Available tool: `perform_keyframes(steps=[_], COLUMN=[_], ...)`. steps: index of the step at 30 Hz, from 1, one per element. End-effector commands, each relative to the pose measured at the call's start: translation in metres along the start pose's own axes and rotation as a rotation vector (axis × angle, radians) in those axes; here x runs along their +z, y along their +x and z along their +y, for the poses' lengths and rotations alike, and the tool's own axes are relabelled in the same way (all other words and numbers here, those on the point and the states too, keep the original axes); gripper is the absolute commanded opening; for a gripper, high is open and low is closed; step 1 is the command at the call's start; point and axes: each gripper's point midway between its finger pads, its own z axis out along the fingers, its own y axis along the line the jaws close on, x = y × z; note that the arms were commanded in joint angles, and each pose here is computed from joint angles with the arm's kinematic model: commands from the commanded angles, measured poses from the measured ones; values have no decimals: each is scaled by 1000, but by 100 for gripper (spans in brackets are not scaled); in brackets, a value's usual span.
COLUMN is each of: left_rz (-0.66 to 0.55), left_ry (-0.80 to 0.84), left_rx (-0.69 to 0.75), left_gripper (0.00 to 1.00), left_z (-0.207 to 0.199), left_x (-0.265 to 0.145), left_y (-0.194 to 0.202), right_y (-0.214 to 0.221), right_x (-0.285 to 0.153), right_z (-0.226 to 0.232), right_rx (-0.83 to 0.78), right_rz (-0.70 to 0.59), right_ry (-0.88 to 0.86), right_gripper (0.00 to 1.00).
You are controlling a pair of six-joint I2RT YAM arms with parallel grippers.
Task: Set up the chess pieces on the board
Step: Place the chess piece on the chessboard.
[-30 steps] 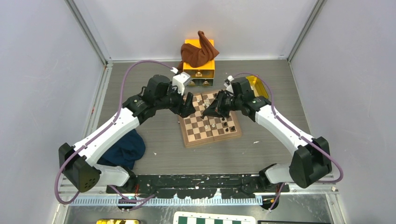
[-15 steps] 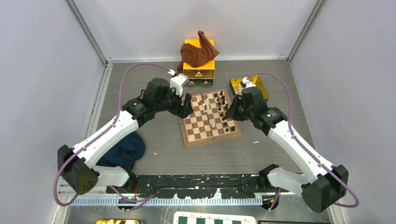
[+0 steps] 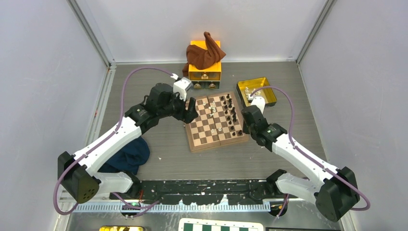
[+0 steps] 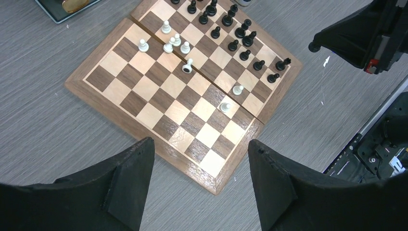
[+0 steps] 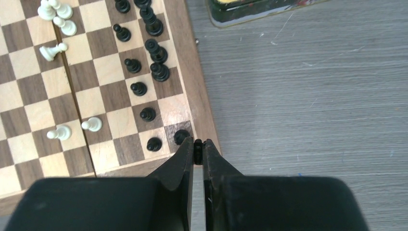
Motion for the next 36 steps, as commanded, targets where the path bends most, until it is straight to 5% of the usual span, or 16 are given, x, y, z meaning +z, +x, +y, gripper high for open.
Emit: perform_keyframes(steps=[1,36], left_rz=[-101,-101], left_ry=[4,-32], left_rx=[8,42], left_gripper=[72,72], left_z=[-3,11], left_x=[-10,-16], left_y=[-23,-10], right_y=[-32,-21], right_x=[7,64], right_z=[-1,34], right_rx=[21,56], right_rz=[-159,-199], right_ry=[57,97], right_gripper=[1,1])
